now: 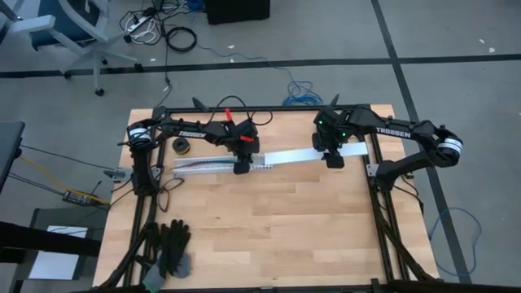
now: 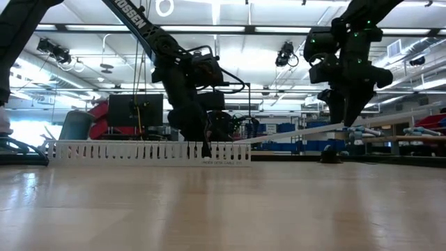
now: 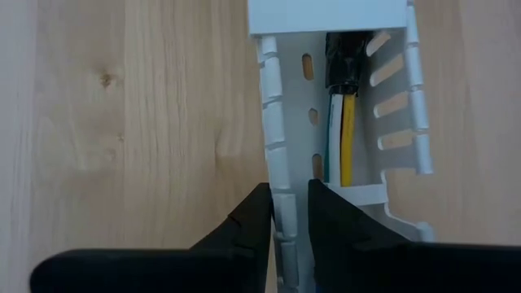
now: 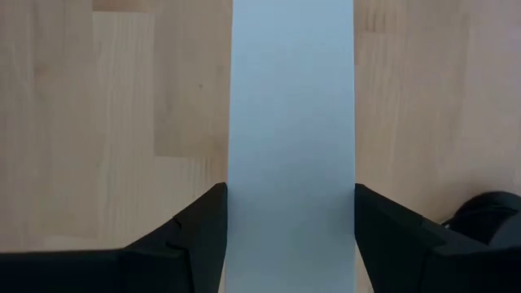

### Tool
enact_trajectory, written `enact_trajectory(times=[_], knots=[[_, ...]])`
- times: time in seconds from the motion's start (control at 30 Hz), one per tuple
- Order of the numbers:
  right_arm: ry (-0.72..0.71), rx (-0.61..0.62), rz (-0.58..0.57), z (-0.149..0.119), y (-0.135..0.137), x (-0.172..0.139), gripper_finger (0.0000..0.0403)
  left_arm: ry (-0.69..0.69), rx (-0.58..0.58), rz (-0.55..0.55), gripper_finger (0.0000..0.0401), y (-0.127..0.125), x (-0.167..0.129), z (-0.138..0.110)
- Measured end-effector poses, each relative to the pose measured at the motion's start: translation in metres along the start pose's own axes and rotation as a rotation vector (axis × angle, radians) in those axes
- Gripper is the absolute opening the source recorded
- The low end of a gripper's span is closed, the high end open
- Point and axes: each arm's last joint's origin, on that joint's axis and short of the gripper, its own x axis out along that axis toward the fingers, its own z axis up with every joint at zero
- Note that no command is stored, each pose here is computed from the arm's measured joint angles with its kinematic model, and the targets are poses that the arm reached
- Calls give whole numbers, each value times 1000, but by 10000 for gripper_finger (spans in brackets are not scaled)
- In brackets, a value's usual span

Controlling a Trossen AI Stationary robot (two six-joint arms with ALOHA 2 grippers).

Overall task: Ziptie cables
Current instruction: Close the white cable duct

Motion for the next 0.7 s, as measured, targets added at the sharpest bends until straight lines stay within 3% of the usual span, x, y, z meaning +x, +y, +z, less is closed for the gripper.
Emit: enact_trajectory(times=[0.33, 0.7], knots=[[-69, 74, 74, -4, -3, -6, 215, -6, 2, 2, 53, 0, 0, 1], [-54, 64, 68, -6, -3, -8, 215, -14, 3, 10, 53, 1, 0, 2]])
